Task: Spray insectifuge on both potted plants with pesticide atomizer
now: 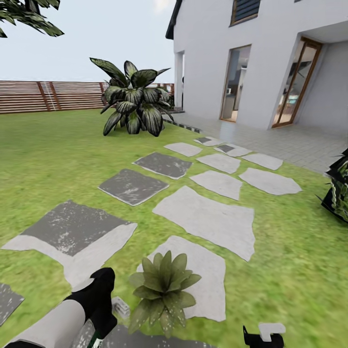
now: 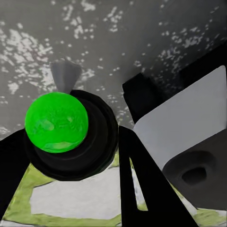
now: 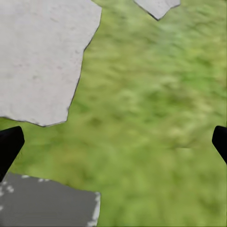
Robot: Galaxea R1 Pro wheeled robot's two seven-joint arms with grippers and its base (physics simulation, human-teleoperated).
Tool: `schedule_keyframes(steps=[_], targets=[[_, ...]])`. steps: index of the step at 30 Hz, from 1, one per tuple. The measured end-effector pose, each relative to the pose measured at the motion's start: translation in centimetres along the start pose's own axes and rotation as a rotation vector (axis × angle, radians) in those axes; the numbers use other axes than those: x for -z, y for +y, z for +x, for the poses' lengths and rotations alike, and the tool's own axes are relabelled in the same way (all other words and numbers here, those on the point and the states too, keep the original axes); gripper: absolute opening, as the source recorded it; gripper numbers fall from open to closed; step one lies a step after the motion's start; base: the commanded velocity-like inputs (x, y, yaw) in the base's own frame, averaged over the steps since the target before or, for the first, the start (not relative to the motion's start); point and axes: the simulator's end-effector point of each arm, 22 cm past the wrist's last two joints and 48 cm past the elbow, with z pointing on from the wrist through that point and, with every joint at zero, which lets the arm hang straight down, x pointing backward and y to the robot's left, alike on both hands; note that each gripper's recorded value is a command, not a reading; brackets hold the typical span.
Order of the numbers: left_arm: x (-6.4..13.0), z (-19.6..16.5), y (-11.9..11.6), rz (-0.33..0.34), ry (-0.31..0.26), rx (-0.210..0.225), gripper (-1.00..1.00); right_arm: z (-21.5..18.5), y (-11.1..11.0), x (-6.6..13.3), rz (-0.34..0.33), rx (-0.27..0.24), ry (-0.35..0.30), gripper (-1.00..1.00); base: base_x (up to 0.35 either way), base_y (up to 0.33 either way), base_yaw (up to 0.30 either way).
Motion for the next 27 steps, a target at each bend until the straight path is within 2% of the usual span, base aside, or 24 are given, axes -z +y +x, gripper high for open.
schedule_keyframes(steps=[6,11,27], targets=[[0.6,-0.7,0.2,-0.014,-0.023,-0.007,-1.00,0.0,0.0,0.0,0.000,0.000,0.000,1.00,0.145,0.131,-0.226],[1.5,-2.3,-0.5,-0.001,-0.071,-0.013,-1.00,0.0,0.0,0.0,0.000,0.000,0.000,1.00,0.007,0.006,-0.035],[1.7,-2.7,-0.8,-0.002,-0.081,-0.024,-1.00,-0.1,0.0,0.0,0.001,0.000,-0.002,1.00,-0.019,0.000,-0.001]])
